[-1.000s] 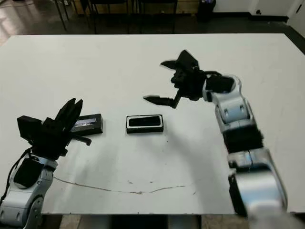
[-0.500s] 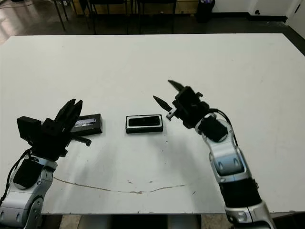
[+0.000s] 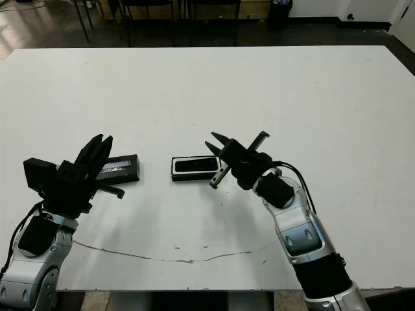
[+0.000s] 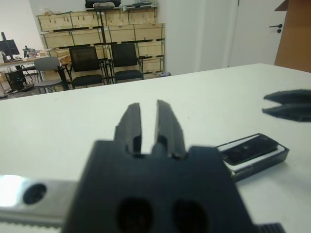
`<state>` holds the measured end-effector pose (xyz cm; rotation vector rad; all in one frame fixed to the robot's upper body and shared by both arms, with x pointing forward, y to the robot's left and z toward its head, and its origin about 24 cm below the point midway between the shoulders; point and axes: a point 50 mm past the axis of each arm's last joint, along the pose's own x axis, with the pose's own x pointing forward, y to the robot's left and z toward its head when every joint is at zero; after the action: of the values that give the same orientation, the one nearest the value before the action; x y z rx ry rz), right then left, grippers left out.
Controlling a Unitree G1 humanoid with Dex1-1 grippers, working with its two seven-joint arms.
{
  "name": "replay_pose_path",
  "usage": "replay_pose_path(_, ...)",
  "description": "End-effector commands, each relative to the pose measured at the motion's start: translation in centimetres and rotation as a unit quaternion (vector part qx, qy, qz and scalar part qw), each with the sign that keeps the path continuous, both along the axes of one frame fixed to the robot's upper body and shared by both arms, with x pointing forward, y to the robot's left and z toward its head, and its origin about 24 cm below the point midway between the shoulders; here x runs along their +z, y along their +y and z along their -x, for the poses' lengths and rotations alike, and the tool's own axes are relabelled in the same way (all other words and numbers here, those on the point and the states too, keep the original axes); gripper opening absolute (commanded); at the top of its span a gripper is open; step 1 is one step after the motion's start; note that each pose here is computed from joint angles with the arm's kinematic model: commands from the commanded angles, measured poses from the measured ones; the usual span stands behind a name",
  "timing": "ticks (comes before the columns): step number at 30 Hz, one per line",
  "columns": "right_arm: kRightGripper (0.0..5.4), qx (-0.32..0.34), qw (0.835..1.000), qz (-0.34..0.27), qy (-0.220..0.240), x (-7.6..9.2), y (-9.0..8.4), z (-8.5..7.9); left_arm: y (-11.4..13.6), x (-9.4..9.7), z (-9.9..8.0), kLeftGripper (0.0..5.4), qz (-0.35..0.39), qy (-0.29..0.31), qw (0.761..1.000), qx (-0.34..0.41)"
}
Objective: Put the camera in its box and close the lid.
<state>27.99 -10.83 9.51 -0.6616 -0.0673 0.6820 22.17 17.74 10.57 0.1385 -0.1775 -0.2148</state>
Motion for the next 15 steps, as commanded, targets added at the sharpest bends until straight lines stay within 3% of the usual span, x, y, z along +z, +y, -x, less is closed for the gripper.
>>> replay_pose_path(1,0.03,-0.01,0.999,0.011,0.035,-1.4,-0.1,-0.3,0.2,-0.6,0.2,0.0,-0.005,0.019,1.0,0.003)
replay_pose_path(15,0.03,0.015,0.992,0.069,0.106,-4.5,-0.6,0.2,0.2,-0.6,0.1,0.0,-0.006,0.019,1.0,0.003)
